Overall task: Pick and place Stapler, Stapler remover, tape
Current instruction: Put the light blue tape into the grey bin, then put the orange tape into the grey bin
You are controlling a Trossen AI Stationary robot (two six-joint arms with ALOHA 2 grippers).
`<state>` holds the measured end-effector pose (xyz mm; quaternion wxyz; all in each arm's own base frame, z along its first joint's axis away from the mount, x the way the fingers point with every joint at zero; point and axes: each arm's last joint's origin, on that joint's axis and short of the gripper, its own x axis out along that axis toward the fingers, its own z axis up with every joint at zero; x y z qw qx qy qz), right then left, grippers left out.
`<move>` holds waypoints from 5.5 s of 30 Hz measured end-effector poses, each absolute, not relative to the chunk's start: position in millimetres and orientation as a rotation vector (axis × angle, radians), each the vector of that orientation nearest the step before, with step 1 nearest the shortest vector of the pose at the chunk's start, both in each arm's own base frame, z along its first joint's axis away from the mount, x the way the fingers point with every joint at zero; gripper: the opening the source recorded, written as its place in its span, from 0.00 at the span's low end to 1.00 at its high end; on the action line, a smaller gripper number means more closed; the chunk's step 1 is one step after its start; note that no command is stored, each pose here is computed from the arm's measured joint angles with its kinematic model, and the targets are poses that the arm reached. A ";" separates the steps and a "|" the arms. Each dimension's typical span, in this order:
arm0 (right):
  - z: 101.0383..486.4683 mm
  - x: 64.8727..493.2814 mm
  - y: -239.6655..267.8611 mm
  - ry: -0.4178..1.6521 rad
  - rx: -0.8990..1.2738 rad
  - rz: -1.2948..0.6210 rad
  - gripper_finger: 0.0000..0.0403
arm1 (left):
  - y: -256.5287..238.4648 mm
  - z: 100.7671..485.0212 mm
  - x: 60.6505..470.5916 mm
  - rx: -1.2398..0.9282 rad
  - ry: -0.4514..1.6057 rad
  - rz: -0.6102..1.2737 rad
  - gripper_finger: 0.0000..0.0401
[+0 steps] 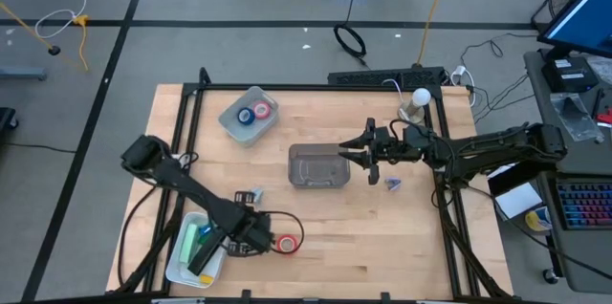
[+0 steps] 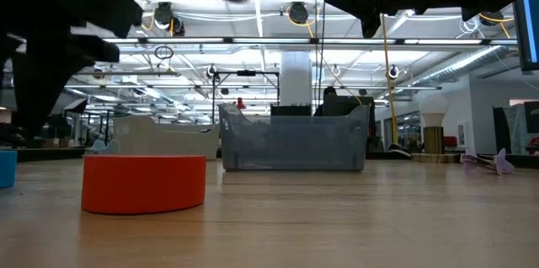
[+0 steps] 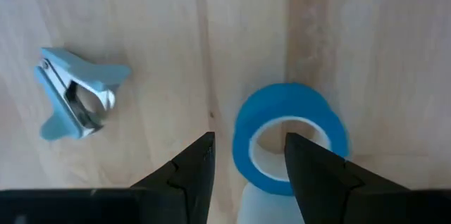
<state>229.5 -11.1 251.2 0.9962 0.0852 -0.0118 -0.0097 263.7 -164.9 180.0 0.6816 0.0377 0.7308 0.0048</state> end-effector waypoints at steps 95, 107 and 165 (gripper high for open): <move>250.6 229.5 -10.9 -0.020 0.171 -0.022 0.26 | 180.1 222.8 216.9 -0.223 1.639 0.605 0.10; 250.6 229.5 -10.9 -0.020 0.171 -0.022 0.26 | 174.0 198.9 209.5 -0.242 1.672 0.591 0.10; 248.5 229.5 -10.9 0.001 0.217 -0.023 0.26 | 23.3 302.8 286.8 -0.415 1.279 0.019 0.42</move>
